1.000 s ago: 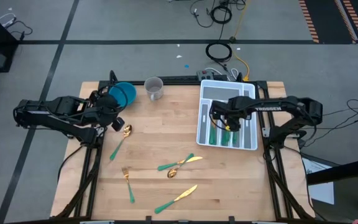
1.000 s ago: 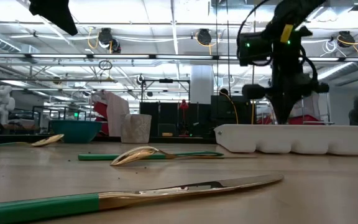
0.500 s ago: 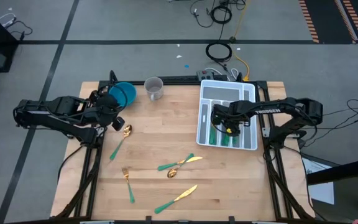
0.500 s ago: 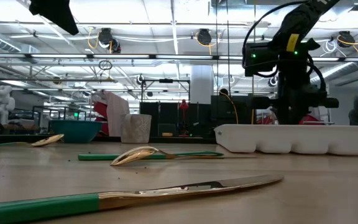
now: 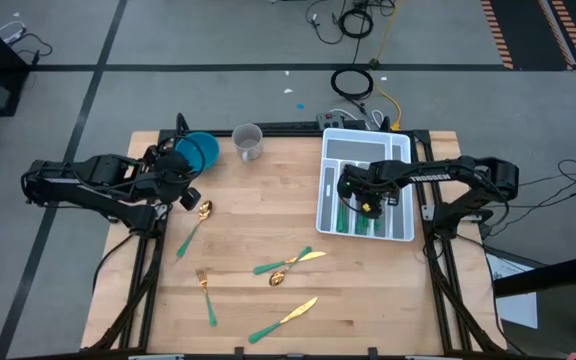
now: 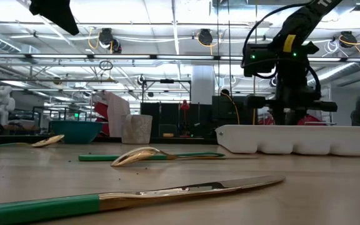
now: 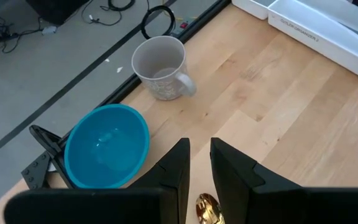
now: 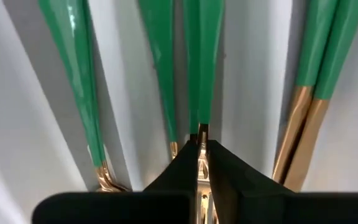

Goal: Sort silverware
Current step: Put the green fork into the white cutlery tray, then put the green spoon into the white cutlery tray

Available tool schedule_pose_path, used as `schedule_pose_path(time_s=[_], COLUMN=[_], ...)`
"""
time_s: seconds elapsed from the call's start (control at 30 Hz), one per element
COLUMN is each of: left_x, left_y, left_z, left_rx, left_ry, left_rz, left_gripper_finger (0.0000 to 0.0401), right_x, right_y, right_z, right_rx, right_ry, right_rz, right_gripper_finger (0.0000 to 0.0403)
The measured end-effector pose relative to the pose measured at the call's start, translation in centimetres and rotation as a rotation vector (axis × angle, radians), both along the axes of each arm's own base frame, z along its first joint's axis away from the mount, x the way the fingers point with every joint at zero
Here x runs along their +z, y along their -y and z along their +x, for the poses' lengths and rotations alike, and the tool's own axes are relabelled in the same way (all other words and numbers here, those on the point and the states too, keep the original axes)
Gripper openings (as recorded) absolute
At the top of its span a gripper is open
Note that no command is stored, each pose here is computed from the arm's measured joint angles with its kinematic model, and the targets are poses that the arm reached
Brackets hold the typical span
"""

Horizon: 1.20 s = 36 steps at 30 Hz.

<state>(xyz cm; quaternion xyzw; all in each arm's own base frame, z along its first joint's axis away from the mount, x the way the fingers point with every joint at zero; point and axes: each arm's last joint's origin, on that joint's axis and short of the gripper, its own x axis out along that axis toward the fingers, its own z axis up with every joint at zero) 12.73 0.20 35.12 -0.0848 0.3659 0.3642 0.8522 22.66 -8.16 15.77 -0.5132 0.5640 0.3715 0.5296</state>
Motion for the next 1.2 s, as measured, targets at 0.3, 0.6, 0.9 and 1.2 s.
schedule_pose_path(time_s=[0.3,0.6,0.9,1.2], left_x=[-0.1,-0.2,0.9,-1.1], left_y=[0.1,0.5,1.0,2.5], left_z=[0.0,0.2,2.5,10.8], left_rx=[-0.017,-0.091,-0.161,-0.306], left_ry=[-0.004,-0.007,0.211,0.273], left_rz=[-0.027,-0.158,-0.224,-0.373], left_gripper_finger=[0.0073,0.0073,0.0073,0.0073], right_x=[0.0,1.7,10.1,20.9], right_y=[0.2,0.5,1.0,-0.4], right_z=[0.0,0.5,1.9,0.0], right_rx=[-0.100,-0.288,-0.491,-1.147], right_ry=[0.027,0.100,0.316,0.477], right_rz=[0.006,-0.020,-0.018,0.144], right_gripper_finger=[0.0070,0.0116,0.0121,0.0121])
